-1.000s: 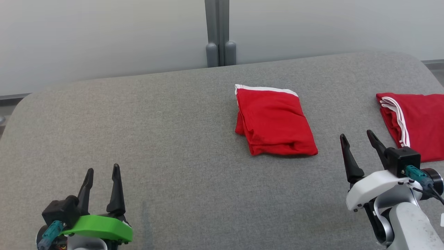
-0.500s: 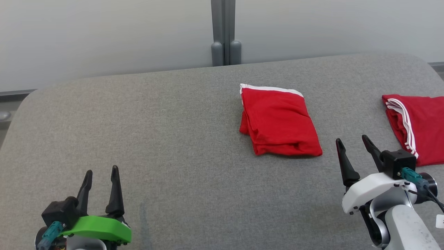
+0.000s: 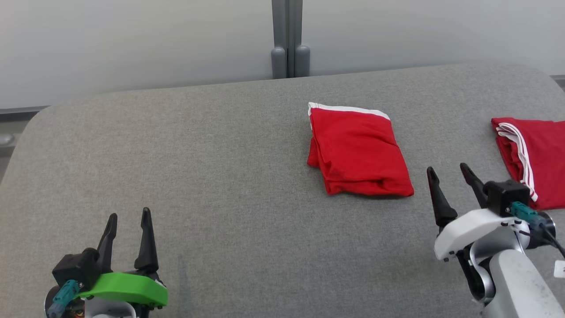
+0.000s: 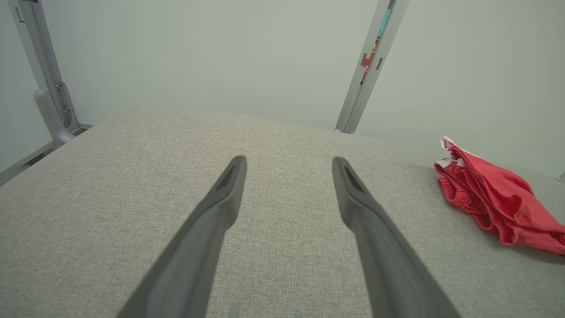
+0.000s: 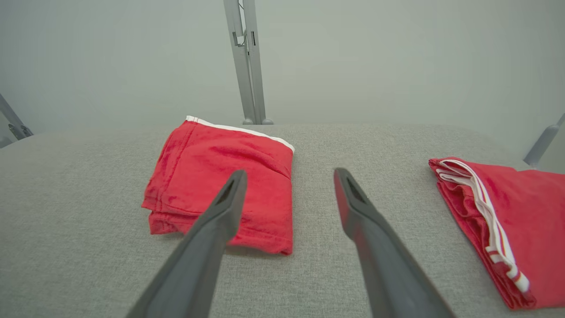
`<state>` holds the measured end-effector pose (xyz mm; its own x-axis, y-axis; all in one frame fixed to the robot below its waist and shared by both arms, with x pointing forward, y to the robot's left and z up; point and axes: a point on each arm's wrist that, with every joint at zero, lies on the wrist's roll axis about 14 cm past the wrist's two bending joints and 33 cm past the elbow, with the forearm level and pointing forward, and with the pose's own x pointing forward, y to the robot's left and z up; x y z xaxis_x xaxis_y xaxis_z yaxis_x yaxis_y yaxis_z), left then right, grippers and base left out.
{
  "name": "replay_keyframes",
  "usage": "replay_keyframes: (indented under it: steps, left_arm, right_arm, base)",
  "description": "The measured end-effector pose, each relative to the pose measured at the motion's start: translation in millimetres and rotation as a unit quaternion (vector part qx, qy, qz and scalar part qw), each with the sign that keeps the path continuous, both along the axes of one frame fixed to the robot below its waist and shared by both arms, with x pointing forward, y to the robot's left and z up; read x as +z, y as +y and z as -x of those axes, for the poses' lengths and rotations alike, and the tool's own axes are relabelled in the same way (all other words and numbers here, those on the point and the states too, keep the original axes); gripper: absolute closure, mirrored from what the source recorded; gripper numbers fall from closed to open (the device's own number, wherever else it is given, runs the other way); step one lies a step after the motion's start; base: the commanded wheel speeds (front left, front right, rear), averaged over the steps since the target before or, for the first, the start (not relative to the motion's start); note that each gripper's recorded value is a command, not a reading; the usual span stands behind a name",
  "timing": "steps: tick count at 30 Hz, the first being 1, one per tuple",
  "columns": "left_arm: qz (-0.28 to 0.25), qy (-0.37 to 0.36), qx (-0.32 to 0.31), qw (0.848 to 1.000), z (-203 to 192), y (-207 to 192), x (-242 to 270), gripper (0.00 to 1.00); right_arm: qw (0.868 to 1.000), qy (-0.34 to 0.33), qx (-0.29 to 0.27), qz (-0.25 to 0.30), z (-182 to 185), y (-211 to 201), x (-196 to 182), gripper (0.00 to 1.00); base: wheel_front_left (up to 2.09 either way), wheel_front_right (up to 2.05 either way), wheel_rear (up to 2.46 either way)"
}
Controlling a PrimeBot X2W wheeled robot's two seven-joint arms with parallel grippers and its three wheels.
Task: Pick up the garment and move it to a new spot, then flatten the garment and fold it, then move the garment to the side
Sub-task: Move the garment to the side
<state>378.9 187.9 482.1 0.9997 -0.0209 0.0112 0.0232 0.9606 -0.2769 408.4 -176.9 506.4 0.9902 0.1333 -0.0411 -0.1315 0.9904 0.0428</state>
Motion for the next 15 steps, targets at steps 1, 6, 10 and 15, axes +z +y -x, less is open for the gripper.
replay_keyframes:
  steps: [1, 6, 10, 15]
  left_arm:
    - [0.0, 0.001, 0.0, 1.0, -1, 0, -1, 0.0]
    - [0.0, -0.003, 0.002, 1.0, -7, 1, 2, 0.0]
    - [-0.002, -0.007, 0.005, 1.0, -12, 3, 3, 0.0]
    - [-0.009, -0.008, 0.01, 1.0, -20, 9, 4, 0.0]
  right_arm:
    - [1.0, -0.002, 0.0, 0.001, -5, 0, 3, 0.0]
    - [1.0, 0.018, -0.003, -0.005, -32, -2, 7, 0.0]
    - [0.997, 0.07, 0.002, -0.021, -59, 2, 0, 0.0]
    - [0.986, 0.162, 0.004, -0.028, -88, 5, -28, 0.0]
  base:
    - [0.0, 0.0, 0.0]
    - [0.0, 0.0, 0.0]
    - [0.0, 0.0, 0.0]
    - [0.0, 0.0, 0.0]
